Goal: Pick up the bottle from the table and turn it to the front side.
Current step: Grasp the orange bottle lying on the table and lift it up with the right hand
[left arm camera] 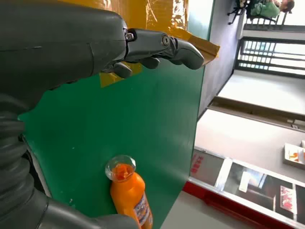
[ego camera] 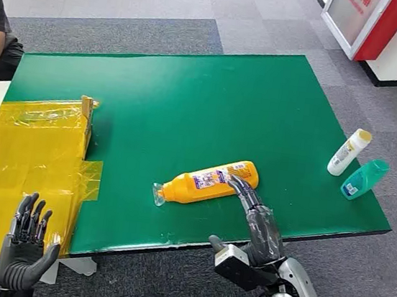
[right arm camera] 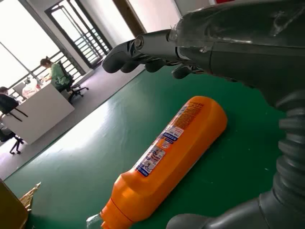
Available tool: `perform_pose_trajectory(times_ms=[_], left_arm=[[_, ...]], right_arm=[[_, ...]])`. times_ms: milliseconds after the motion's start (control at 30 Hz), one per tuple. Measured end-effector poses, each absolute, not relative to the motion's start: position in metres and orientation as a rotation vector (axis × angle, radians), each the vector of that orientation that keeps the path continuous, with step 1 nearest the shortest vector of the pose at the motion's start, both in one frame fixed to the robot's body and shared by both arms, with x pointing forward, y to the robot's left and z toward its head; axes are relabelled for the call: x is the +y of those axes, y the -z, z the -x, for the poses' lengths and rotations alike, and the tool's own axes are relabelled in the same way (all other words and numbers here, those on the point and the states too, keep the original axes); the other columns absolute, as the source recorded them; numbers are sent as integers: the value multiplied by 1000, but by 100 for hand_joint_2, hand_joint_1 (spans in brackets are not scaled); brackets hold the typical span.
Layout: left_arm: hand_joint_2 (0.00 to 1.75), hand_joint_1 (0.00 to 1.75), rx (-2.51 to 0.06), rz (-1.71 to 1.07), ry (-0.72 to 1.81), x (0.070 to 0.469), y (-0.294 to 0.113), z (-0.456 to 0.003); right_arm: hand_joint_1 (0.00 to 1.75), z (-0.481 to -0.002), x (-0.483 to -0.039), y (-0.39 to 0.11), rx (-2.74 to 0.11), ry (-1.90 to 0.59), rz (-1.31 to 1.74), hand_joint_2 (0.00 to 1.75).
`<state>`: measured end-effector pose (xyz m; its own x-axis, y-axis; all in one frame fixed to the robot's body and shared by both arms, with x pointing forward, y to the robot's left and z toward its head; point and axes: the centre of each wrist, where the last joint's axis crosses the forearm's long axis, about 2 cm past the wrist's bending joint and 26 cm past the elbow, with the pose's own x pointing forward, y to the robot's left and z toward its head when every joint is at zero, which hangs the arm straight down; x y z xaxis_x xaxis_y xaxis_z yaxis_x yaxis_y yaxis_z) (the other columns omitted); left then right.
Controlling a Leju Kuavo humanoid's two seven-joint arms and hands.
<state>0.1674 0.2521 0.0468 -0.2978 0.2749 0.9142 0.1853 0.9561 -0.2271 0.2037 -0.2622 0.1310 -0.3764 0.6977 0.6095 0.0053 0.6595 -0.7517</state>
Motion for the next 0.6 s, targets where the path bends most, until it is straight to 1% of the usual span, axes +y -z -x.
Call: perform_pose_trajectory(times_ms=[400,600], left_arm=[[175,0,-1894,340,-102,252,-47,-168],[175,0,-1912,342,-107,255,-48,-170]], right_arm=[[0,-204,-262,-132,-1818,-825,570,175],[0,-216,-261,-138,-1802,-873,621,175]])
